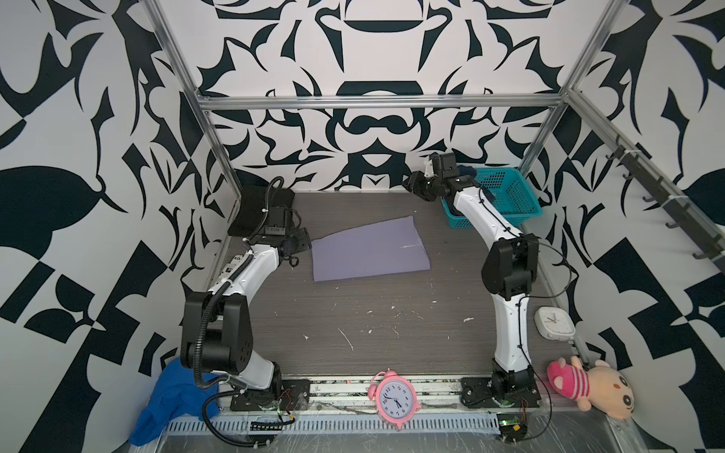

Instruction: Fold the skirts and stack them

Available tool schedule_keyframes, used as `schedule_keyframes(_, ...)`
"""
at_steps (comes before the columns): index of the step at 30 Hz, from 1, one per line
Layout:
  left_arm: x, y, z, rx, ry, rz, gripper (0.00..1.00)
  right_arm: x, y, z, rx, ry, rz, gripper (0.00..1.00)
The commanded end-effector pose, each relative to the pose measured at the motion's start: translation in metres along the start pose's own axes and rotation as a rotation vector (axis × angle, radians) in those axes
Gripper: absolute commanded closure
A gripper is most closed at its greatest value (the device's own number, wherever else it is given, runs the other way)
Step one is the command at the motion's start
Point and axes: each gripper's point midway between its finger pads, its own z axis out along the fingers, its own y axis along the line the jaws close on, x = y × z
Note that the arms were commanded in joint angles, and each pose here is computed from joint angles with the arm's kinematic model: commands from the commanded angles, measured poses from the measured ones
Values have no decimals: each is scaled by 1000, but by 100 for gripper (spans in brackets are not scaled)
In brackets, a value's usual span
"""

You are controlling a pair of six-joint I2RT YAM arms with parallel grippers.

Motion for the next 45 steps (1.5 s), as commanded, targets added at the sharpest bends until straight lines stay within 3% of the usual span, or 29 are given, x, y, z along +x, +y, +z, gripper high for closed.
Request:
schedule_keyframes(1, 10, -11, -6, 65, 13, -24, 36, 15, 33, -39, -92, -11, -87, 52)
schedule_keyframes(8, 26, -51, 31, 162, 72, 17, 48, 110, -10, -3, -56, 141, -115, 78)
schedule_keyframes(11, 33, -54, 56, 187, 87, -22, 51, 126, -25, 18, -33, 164, -127, 84)
schedule_keyframes(19, 55, -45, 110, 166, 159, -116, 54, 141, -52, 60, 2, 200, -121, 86)
schedule_keyframes(24, 65, -37, 115, 151, 169, -142, 55, 158, -81, 68, 55, 214, -93, 87)
schedule_keyframes(40, 95, -53, 108, 215, 259, -36, 51, 232, -141, -3, 212, 238, 29, 89)
schedule_keyframes(45, 81, -47, 81, 183, 193, -67, 50, 224, -132, -17, 210, 222, 14, 88)
